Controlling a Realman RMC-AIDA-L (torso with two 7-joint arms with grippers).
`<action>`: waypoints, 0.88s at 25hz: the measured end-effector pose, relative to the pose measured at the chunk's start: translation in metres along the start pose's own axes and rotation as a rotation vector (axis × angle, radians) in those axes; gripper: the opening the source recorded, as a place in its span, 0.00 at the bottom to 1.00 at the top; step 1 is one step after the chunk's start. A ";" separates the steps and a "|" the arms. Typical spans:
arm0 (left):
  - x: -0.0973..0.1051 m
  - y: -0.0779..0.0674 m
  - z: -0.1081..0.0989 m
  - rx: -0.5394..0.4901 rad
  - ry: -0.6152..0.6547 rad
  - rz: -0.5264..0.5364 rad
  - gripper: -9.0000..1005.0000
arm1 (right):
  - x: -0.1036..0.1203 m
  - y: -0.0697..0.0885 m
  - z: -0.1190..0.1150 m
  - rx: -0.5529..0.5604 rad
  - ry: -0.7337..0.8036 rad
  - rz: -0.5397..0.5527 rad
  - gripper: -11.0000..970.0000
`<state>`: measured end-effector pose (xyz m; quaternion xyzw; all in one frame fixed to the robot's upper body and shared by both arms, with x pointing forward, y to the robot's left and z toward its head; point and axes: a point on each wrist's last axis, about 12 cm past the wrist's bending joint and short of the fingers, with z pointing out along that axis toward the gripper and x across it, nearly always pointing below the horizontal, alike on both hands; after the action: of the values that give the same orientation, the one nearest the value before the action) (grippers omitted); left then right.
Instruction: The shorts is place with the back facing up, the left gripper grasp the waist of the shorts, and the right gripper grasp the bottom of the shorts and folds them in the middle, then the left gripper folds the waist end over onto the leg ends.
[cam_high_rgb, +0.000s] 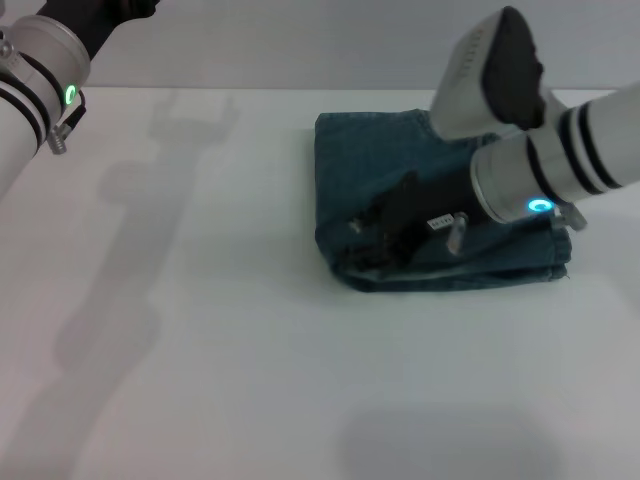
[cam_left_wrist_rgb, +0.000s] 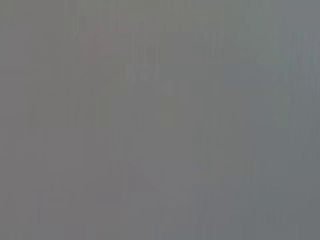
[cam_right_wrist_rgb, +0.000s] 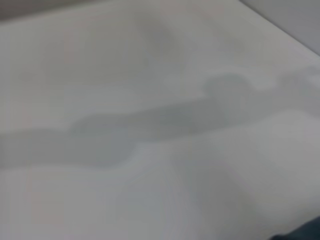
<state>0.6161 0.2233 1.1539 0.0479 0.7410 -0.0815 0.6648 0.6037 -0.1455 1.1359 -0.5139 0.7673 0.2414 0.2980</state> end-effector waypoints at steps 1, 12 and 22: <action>0.000 0.000 0.000 -0.001 0.001 0.000 0.84 | 0.003 0.004 -0.004 -0.019 -0.010 0.006 0.48; -0.002 -0.003 0.001 0.013 -0.002 0.002 0.84 | 0.053 0.023 -0.087 0.043 -0.445 -0.022 0.48; -0.004 -0.011 0.006 0.019 -0.017 0.011 0.84 | 0.161 0.010 -0.152 0.677 -0.987 0.002 0.48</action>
<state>0.6201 0.2119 1.1578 0.0576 0.7344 -0.0854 0.6709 0.5151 -0.3490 1.1303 -0.2169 0.5732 0.1941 0.7660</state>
